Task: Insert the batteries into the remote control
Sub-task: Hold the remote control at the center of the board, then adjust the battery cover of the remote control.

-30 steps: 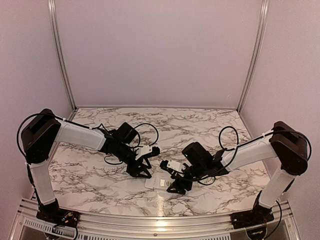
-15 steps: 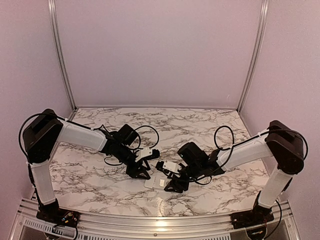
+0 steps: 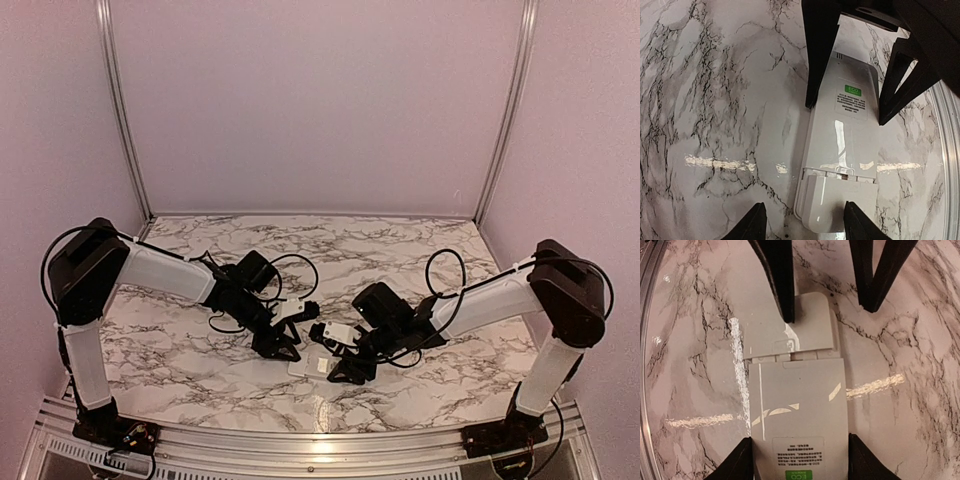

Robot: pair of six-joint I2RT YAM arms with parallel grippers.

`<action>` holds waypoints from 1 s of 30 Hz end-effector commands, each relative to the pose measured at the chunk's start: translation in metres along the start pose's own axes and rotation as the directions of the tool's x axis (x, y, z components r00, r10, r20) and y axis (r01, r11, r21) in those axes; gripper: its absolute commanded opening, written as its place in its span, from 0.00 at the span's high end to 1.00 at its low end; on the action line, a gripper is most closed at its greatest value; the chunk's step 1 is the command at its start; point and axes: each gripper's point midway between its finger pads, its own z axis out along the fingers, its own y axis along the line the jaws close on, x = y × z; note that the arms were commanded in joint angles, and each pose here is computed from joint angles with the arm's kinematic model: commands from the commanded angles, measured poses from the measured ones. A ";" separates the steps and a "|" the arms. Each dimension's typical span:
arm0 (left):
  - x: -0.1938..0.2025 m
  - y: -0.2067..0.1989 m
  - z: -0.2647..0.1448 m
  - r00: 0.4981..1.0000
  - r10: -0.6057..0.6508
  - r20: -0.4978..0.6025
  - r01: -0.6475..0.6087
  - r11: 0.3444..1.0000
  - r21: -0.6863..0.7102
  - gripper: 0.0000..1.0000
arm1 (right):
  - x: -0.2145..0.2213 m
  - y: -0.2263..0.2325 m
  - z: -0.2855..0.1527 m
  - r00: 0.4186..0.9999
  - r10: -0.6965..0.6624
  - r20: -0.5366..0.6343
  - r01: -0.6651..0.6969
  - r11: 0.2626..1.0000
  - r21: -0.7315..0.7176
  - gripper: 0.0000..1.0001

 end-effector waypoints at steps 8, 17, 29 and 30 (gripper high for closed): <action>0.003 0.000 0.000 1.000 -0.026 -0.016 0.027 0.999 0.022 0.39 | 0.016 0.006 0.010 0.998 -0.011 -0.060 0.009 1.000 -0.027 0.54; 0.000 -0.002 0.001 1.000 -0.030 -0.004 0.030 0.999 0.044 0.37 | 0.016 0.007 0.010 0.998 -0.016 -0.058 0.014 0.999 -0.034 0.56; 0.005 0.014 0.013 0.996 -0.051 -0.074 0.055 0.997 0.054 0.57 | 0.017 0.015 0.011 0.997 -0.045 -0.055 0.042 0.997 -0.063 0.59; 0.007 0.014 0.014 0.995 -0.052 -0.080 0.057 0.997 0.057 0.58 | 0.016 0.015 0.011 0.998 -0.045 -0.054 0.042 0.997 -0.063 0.59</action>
